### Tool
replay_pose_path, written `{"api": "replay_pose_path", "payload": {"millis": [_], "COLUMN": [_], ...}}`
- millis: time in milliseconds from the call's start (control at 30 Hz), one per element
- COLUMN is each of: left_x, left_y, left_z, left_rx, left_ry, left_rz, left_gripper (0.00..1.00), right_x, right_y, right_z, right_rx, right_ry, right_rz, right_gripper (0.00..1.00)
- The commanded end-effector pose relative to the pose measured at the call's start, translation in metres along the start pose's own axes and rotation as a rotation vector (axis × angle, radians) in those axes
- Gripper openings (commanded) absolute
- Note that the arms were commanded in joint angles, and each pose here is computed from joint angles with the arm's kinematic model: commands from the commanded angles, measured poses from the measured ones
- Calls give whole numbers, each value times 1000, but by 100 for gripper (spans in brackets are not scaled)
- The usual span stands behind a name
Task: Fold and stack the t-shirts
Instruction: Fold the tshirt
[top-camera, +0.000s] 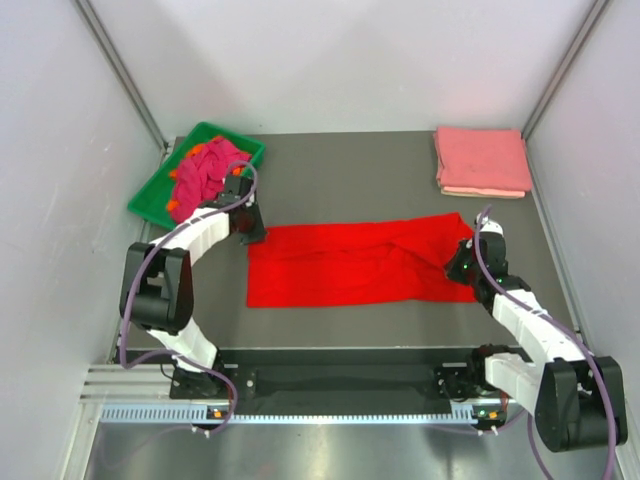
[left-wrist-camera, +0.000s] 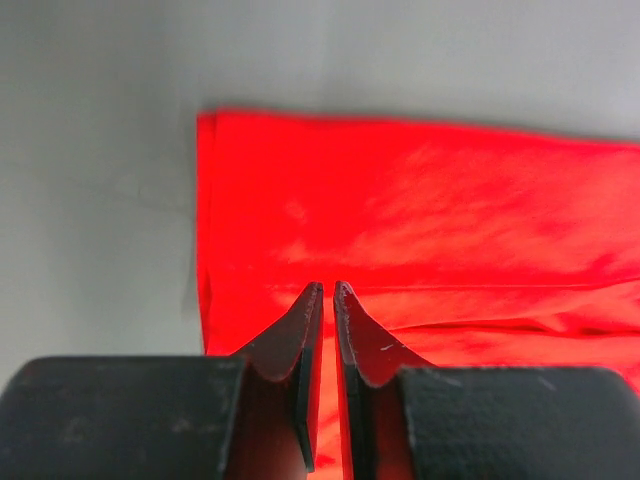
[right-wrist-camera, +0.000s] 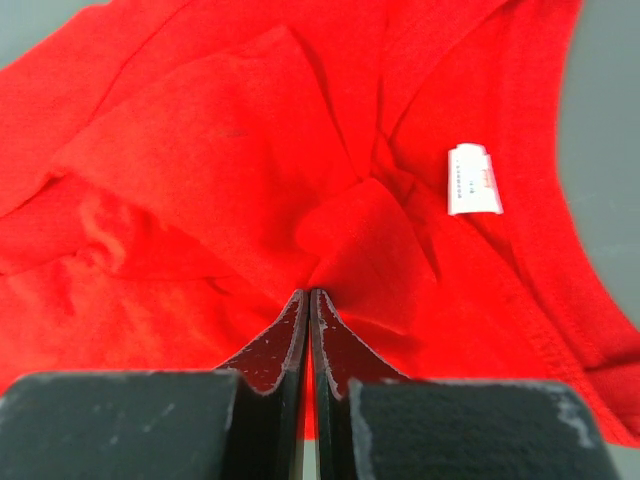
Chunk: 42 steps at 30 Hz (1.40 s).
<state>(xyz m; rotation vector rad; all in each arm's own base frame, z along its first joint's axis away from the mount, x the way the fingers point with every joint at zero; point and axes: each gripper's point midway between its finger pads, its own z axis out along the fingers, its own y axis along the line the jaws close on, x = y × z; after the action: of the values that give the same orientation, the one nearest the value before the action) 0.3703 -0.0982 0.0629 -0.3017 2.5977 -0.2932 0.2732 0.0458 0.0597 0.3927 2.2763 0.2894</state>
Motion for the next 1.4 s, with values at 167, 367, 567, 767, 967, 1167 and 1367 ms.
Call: {"api": "replay_pose_path", "payload": {"millis": [167, 367, 567, 767, 967, 1167, 1367], "left_x": [15, 23, 25, 24, 23, 10, 0], "left_y": [33, 46, 55, 55, 58, 62, 38], "left_z": [24, 35, 35, 35, 37, 34, 26], "left_rx": [-168, -238, -276, -273, -299, -337, -243], "left_ry": [58, 102, 107, 106, 124, 114, 149], "left_rz": [14, 27, 53, 71, 82, 106, 127], "left_gripper": [14, 14, 13, 13, 13, 13, 15], "right_x": [-40, -87, -81, -62, -34, -21, 11], "right_y": [6, 15, 8, -5, -19, -29, -25], "right_z": [-12, -22, -28, -37, -35, -28, -28], "right_rx": [17, 49, 76, 129, 173, 230, 202], "right_ry": [-110, -174, -149, -99, -32, 10, 131], "right_rz": [-19, -61, -78, -63, -8, 41, 96], "right_gripper": [0, 0, 0, 0, 0, 0, 11]}}
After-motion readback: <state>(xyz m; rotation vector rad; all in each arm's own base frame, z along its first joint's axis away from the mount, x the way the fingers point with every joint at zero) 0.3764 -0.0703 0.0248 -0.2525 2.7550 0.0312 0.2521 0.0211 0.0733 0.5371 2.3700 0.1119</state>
